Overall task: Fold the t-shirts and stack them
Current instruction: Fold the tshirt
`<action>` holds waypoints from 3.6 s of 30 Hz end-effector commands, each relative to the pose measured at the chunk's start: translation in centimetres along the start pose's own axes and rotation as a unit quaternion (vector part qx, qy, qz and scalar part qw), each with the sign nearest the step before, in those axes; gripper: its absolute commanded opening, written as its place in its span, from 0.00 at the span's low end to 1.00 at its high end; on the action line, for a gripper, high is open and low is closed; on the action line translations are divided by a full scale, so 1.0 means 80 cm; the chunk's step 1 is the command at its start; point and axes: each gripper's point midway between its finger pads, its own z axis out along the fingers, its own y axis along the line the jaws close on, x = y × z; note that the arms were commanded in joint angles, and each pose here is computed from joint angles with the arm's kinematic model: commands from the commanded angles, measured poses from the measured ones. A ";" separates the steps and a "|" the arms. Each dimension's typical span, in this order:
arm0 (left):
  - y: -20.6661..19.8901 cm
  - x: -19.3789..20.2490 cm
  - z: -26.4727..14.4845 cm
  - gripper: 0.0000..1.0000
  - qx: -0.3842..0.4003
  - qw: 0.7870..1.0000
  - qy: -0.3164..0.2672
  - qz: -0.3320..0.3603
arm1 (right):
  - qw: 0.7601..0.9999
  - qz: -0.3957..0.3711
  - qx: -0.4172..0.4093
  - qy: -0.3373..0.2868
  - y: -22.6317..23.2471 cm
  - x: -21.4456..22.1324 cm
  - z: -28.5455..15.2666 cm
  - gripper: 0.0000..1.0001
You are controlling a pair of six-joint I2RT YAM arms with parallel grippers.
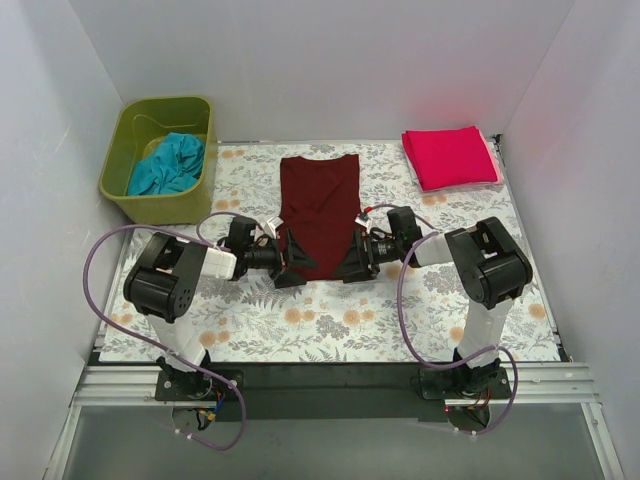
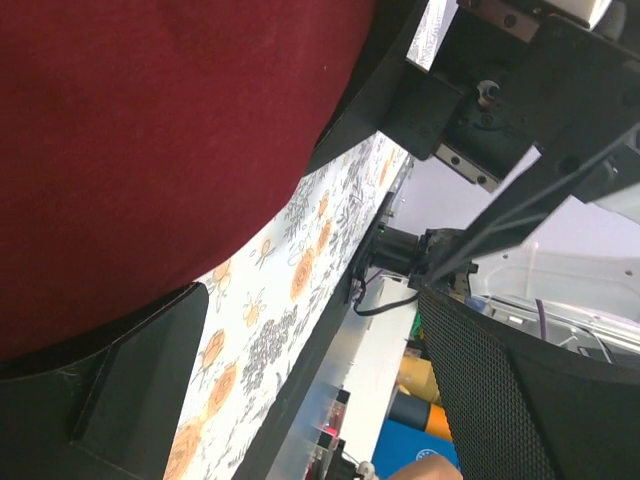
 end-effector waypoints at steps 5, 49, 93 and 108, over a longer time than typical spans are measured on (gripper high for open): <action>0.007 0.022 -0.035 0.88 0.007 1.000 0.009 0.008 | 0.999 -0.033 -0.007 -0.013 0.007 0.009 -0.021 0.98; -0.084 -0.148 -0.117 0.81 -0.017 0.896 -0.060 0.440 | 0.901 -0.416 0.111 -0.048 0.078 -0.197 -0.105 0.84; 0.106 -0.024 -0.061 0.32 -0.135 0.644 0.199 0.727 | 0.691 -0.668 0.210 0.180 -0.028 -0.009 -0.050 0.45; 0.093 -0.016 -0.063 0.01 -0.123 0.668 0.207 0.704 | 0.689 -0.648 0.232 0.227 -0.094 0.003 -0.045 0.12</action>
